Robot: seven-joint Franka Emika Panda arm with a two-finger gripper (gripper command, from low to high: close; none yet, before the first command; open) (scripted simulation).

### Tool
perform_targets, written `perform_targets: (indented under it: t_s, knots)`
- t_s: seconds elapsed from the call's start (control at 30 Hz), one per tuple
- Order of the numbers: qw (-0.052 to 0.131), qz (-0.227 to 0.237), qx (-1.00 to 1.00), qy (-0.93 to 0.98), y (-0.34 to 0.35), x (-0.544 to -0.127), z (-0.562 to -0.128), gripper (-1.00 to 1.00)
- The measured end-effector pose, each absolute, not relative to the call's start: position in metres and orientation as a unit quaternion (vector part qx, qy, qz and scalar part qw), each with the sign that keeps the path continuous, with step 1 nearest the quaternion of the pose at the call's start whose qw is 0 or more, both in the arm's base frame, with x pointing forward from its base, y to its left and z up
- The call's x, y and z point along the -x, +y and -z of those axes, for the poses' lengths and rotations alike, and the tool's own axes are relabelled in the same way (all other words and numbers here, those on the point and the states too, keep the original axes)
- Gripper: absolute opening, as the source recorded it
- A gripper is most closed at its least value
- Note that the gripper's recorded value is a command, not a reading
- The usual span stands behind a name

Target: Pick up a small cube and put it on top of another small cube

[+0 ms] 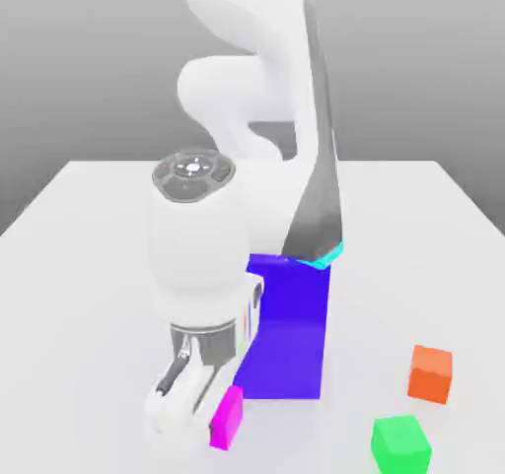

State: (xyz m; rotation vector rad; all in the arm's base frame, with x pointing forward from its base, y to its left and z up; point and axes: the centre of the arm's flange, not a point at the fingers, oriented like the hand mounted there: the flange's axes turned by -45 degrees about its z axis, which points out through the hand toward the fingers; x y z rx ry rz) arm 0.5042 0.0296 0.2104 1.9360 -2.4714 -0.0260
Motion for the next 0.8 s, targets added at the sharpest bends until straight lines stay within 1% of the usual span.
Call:
perform_targets:
  t_s: [0.1, 0.27, 0.33, 0.43, 0.47, 0.67, 0.73, 0.8]
  knots:
    - [0.001, 0.005, -0.637, -0.771, 0.094, -0.500, -0.224, -1.00]
    - [-0.001, 0.000, -0.648, -0.762, 0.170, -0.480, -0.241, -1.00]
    - [-0.001, 0.000, -0.635, -0.772, 0.174, -0.478, -0.232, -1.00]
    - [-0.001, -0.001, -0.632, -0.775, 0.175, -0.478, -0.194, -1.00]
    - [-0.001, 0.000, -0.631, -0.776, 0.174, -0.477, -0.184, 1.00]
    - [0.000, 0.000, -0.631, -0.776, 0.174, -0.477, -0.179, 1.00]
    - [-0.001, 0.000, -0.631, -0.776, 0.175, -0.478, -0.194, 1.00]
    - [-0.001, -0.001, -0.631, -0.776, 0.175, -0.478, -0.219, 1.00]
